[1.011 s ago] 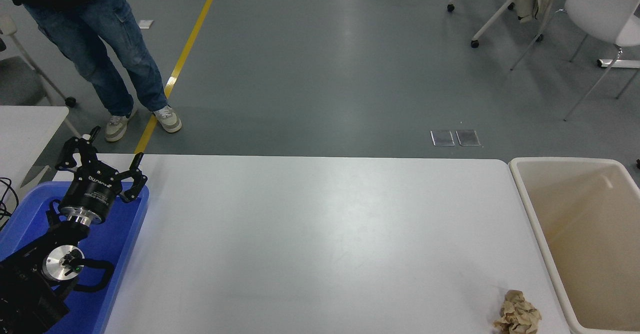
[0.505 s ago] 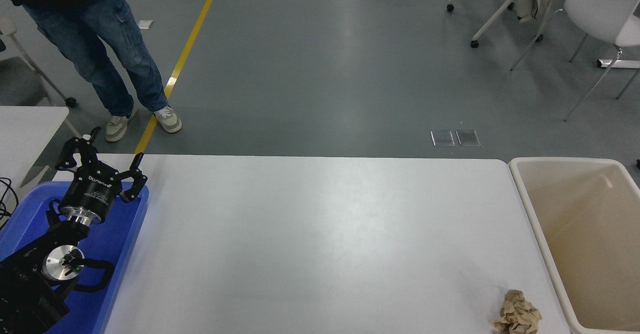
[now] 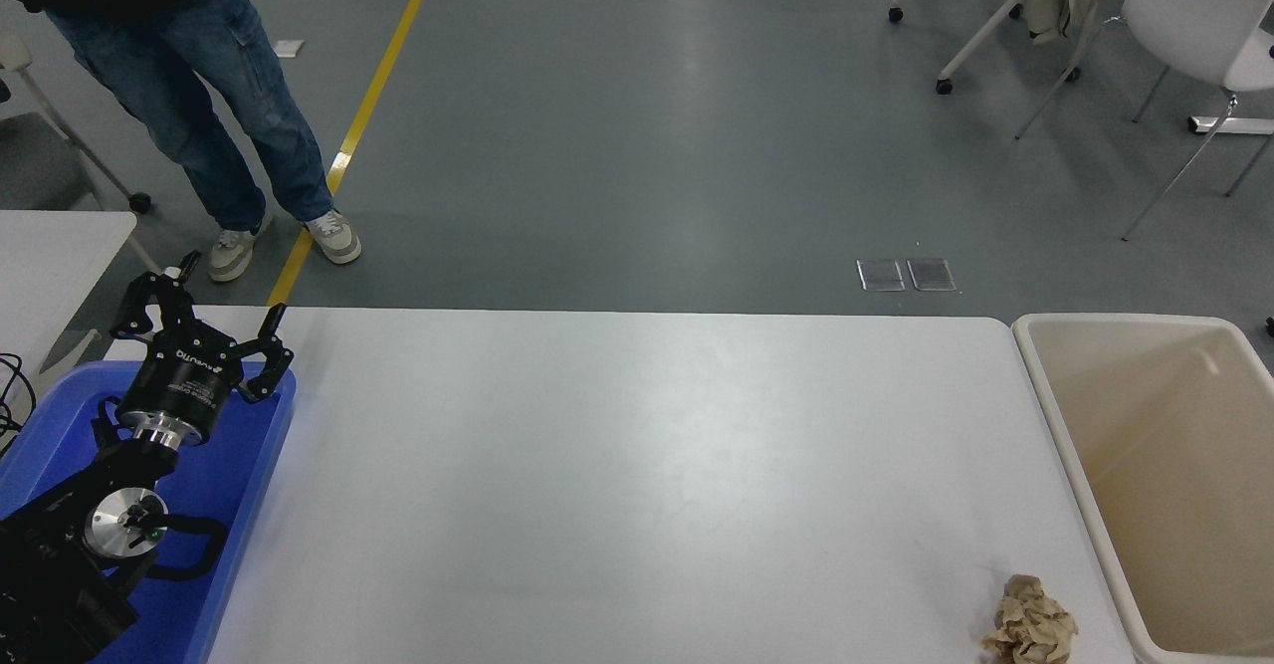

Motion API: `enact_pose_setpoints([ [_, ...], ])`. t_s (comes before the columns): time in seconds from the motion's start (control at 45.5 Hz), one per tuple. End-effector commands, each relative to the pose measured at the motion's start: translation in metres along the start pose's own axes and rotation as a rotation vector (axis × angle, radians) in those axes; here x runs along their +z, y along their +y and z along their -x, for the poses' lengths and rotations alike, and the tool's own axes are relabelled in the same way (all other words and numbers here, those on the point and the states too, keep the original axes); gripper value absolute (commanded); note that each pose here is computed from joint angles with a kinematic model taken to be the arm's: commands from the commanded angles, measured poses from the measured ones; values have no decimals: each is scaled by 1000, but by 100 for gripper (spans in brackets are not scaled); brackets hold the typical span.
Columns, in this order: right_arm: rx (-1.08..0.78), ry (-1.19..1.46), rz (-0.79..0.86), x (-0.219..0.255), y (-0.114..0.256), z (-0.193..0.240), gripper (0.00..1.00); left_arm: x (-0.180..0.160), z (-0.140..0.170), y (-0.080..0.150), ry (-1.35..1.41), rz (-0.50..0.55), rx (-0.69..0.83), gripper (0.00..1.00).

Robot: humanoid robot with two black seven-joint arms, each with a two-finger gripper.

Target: Clean the table surface

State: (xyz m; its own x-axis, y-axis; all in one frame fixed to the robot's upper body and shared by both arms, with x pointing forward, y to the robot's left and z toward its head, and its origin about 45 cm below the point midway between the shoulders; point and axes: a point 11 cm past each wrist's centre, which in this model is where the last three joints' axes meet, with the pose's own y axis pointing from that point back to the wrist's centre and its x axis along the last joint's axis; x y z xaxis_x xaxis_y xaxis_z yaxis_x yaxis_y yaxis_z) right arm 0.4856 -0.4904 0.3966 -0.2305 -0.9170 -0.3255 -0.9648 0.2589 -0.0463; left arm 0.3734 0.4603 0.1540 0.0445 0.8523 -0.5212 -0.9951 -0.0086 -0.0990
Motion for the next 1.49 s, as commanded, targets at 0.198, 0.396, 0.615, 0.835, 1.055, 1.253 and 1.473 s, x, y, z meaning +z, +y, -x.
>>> enact_pose_setpoints([
  [0.198,-81,-130,92,121,36,-7,99,0,0,0,1,0,0,100],
  [0.396,-47,-130,125,156,57,-29,99,0,0,0,-1,0,0,100],
  [0.615,-26,-124,158,177,74,-48,99,0,0,0,0,0,-1,100],
  [0.835,-28,-122,148,174,73,-49,99,0,0,0,1,0,-1,100],
  [1.055,-37,-35,99,135,59,-55,99,0,0,0,0,0,-1,100],
  [1.253,-67,275,128,84,52,-77,99,0,0,0,0,0,-1,100],
  [1.473,-137,543,216,70,48,-74,99,0,0,0,0,0,-1,100],
])
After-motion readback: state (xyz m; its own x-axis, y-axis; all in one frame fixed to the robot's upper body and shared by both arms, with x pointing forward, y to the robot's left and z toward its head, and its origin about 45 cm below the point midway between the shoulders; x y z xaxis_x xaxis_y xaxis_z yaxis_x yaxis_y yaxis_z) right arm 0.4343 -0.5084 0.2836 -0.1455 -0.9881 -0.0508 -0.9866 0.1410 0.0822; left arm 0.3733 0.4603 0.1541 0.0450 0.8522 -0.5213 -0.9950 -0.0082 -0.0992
